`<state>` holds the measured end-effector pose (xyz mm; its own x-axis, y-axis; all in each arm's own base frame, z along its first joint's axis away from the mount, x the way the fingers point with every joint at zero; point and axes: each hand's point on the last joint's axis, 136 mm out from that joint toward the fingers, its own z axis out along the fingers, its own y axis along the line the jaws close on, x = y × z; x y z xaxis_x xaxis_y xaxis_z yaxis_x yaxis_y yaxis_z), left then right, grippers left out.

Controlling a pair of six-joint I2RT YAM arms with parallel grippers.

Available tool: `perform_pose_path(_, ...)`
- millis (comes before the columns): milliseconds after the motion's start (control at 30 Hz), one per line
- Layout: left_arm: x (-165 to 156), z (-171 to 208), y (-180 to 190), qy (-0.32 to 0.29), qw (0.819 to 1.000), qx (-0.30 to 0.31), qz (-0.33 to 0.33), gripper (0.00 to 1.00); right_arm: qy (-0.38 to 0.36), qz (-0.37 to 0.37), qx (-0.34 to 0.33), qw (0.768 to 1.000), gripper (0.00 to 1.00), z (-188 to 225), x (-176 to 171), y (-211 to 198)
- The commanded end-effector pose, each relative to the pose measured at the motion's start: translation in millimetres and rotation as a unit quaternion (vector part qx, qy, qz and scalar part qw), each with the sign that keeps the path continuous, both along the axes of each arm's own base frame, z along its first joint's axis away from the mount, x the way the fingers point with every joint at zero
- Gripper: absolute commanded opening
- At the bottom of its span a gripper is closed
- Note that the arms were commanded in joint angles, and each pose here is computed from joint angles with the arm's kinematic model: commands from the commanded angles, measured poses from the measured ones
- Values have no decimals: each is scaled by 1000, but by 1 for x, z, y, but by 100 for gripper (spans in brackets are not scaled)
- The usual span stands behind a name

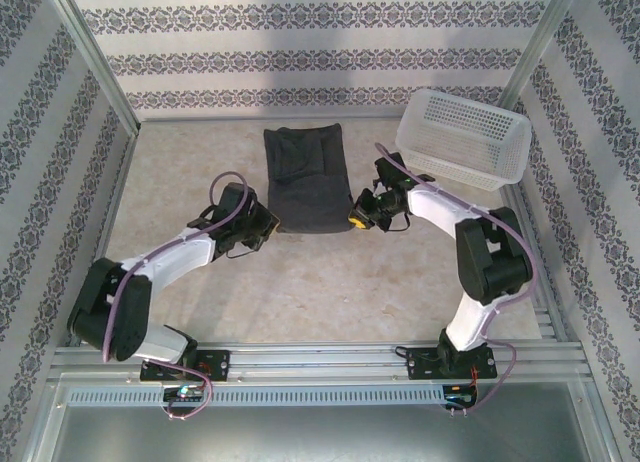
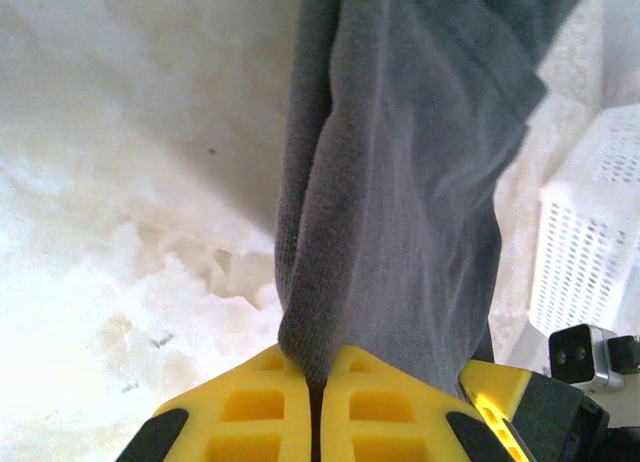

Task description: Fold and stack the t-shirts

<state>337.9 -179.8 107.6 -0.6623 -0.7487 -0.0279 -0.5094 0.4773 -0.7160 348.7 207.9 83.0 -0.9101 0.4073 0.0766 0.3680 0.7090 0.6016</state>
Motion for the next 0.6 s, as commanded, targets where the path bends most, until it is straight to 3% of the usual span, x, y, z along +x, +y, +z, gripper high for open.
perform_pose_path(0,-26,-3,6,23,999,21,-40,0,17,14,-8,1000,0,5,-29,-1)
perform_pose_path(100,-57,-8,4,31,996,15,-82,0,45,43,-6,998,0,-3,-64,5)
perform_pose_path(233,-120,-24,17,80,985,52,-142,0,107,75,-6,991,0,-17,-133,9)
perform_pose_path(333,-151,-24,21,80,985,32,-147,0,135,80,0,988,0,-18,-173,12)
perform_pose_path(433,-157,-5,25,44,989,22,-139,0,138,61,4,989,0,-9,-192,13)
perform_pose_path(567,-139,28,27,-18,993,21,-114,1,100,24,-13,995,0,23,-178,9)
